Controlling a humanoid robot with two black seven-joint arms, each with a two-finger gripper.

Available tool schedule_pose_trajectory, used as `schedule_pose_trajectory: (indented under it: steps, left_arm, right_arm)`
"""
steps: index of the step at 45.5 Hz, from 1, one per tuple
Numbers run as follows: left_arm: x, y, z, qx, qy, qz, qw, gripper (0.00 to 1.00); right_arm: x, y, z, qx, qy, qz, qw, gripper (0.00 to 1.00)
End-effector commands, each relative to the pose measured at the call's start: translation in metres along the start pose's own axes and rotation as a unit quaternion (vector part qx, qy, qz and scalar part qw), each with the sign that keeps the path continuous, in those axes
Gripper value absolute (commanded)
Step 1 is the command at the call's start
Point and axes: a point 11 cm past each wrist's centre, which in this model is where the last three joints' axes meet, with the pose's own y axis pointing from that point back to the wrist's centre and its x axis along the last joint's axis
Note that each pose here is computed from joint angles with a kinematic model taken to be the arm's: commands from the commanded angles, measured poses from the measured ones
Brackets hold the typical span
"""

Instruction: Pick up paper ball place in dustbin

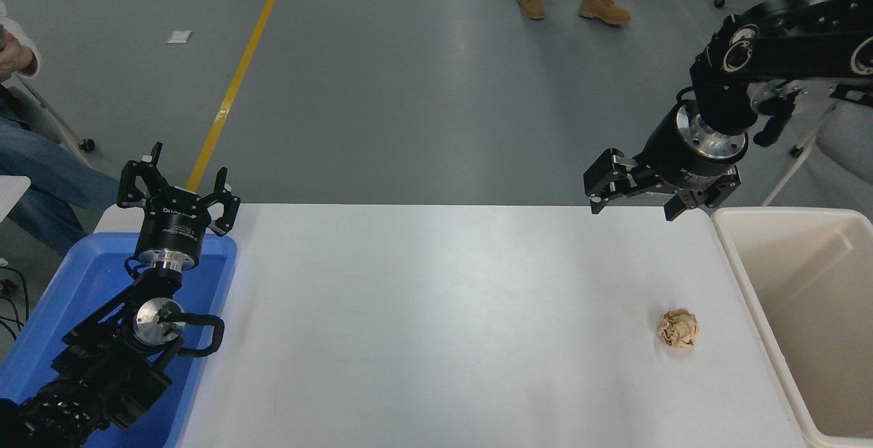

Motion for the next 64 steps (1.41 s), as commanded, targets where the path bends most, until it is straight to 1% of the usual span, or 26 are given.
schedule_pose_trajectory:
  steps: [1,10,16,20,21,24,29,36,47,58,64]
  left_arm:
    - [0.000,0.000,0.000,0.000,0.000,0.000,1.000,0.99]
    - [0.000,0.000,0.000,0.000,0.000,0.000,1.000,0.99]
    - [0.000,0.000,0.000,0.000,0.000,0.000,1.000,0.99]
    - [0.000,0.000,0.000,0.000,0.000,0.000,1.000,0.99]
    - [0.000,0.000,0.000,0.000,0.000,0.000,1.000,0.99]
    - [0.000,0.000,0.000,0.000,0.000,0.000,1.000,0.99]
    - [0.000,0.000,0.000,0.000,0.000,0.000,1.000,0.99]
    - [0.000,0.000,0.000,0.000,0.000,0.000,1.000,0.99]
    - [0.000,0.000,0.000,0.000,0.000,0.000,1.000,0.99]
    - [0.000,0.000,0.000,0.000,0.000,0.000,1.000,0.99]
    - [0.000,0.000,0.000,0.000,0.000,0.000,1.000,0.99]
  right_arm:
    - [-0.001,-0.012,0.016,-0.010,-0.020,-0.006,1.000,1.00]
    - [0.004,-0.034,0.034,-0.032,-0.039,0.014,0.999,1.00]
    - [0.004,-0.061,0.059,-0.070,-0.046,0.037,0.996,1.00]
    - [0.013,-0.077,0.078,-0.099,-0.053,0.072,0.991,1.00]
    - [0.017,-0.084,0.088,-0.111,-0.058,0.090,0.988,1.00]
    - [0.019,-0.096,0.101,-0.127,-0.065,0.107,0.984,1.00]
    - [0.016,-0.118,0.116,-0.146,-0.074,0.122,0.979,1.00]
    - [0.000,-0.152,0.130,-0.164,-0.085,0.140,0.973,1.00]
    - [-0.029,-0.188,0.139,-0.157,-0.122,0.131,0.971,1.00]
    - [-0.040,-0.207,0.138,-0.134,-0.167,0.129,0.968,1.00]
    - [-0.051,-0.217,0.145,-0.136,-0.177,0.121,0.967,1.00]
